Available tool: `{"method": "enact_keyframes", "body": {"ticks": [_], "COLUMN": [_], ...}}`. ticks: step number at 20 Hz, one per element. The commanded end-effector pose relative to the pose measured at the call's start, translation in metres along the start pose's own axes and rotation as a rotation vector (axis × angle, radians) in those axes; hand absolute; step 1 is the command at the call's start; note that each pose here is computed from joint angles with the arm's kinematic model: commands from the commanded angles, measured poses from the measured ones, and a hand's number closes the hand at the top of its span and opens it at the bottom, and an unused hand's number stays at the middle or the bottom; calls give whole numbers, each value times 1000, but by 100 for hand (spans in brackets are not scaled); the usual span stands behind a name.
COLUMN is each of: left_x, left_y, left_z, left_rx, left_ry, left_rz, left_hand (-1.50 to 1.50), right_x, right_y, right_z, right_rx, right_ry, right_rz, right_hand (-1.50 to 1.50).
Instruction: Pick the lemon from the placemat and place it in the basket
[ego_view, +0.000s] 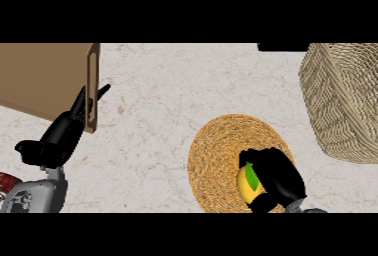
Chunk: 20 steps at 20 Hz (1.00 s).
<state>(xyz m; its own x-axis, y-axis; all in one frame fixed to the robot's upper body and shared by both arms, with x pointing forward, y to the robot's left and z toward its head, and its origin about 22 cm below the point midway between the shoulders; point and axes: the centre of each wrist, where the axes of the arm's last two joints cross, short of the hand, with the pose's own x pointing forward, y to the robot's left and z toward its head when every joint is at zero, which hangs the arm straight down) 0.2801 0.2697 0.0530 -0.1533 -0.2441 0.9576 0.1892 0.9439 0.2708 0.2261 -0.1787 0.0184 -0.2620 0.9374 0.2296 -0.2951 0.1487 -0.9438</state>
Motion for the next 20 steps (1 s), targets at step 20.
{"method": "enact_keyframes", "body": {"ticks": [20], "left_x": [8], "left_y": [8], "left_z": [10], "left_rx": [34], "left_ry": [5], "left_rz": [-7], "left_hand": [0], "right_x": [19], "right_y": [-94], "right_z": [193], "right_rx": [-462], "right_ry": [-226], "right_rz": [-629], "right_hand": [150]}}
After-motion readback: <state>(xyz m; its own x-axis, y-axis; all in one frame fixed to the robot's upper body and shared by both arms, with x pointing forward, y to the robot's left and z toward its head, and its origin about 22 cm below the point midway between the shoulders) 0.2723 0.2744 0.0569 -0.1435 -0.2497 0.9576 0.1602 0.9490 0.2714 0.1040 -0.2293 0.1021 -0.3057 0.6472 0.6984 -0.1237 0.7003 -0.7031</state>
